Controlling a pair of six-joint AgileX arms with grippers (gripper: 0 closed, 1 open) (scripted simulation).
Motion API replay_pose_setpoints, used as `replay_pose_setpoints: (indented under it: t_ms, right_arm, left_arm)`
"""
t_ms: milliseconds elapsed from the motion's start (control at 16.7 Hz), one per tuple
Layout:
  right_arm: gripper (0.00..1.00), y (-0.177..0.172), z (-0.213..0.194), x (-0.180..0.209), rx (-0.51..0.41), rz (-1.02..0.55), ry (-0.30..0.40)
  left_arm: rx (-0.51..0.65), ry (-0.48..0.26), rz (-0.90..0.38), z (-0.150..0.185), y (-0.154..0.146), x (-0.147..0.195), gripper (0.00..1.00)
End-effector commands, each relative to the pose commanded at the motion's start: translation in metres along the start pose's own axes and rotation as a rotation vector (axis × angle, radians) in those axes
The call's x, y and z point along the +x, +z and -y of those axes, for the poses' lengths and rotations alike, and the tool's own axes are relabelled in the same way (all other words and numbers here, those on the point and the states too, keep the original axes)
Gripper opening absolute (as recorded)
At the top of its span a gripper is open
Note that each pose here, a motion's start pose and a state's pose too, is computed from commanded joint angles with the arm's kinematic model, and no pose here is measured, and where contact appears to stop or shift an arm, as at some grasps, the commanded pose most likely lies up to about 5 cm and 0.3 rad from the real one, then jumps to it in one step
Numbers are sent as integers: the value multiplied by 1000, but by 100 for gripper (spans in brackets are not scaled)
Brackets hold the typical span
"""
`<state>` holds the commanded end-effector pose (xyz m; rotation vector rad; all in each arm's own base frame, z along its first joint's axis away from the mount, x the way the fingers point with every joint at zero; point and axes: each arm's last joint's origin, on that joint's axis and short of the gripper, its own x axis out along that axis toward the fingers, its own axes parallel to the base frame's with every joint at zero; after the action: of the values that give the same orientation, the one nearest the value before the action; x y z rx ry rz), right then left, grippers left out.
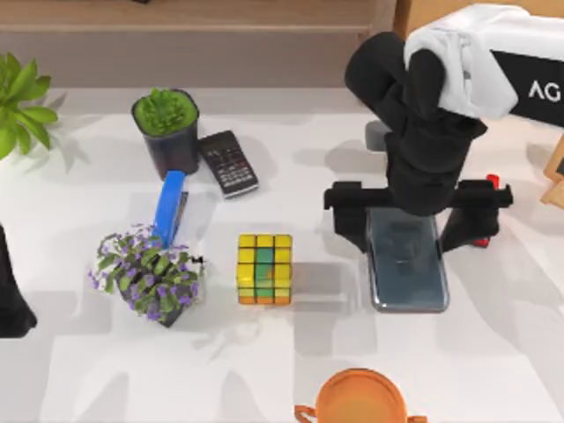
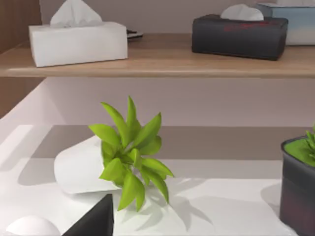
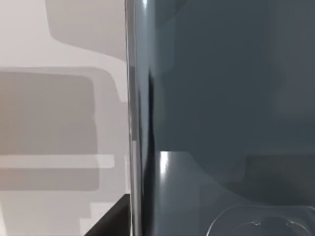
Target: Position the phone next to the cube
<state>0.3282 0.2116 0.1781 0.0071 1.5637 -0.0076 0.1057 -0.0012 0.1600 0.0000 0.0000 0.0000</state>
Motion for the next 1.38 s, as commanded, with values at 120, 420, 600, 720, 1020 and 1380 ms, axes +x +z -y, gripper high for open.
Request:
replay_pose_setpoints:
  t_ms: [120, 420, 600, 720, 1020, 1380]
  right_arm:
    - [0, 0, 0, 0, 0, 0, 0]
    - [0, 0, 2, -1, 7, 2, 1]
    - [0, 0, 3, -6, 12, 7, 3]
    - [0, -1, 3, -11, 16, 14, 5]
    - [0, -4, 5, -29, 26, 44, 14]
    - [0, -9, 7, -54, 37, 97, 38]
  left_arm:
    - [0, 0, 0, 0, 0, 0, 100]
    - [0, 0, 0, 0, 0, 0, 100]
    - [0, 0, 0, 0, 0, 0, 100]
    - [0, 0, 0, 0, 0, 0, 100]
    - [0, 0, 0, 0, 0, 0, 100]
    - [0, 0, 0, 0, 0, 0, 100]
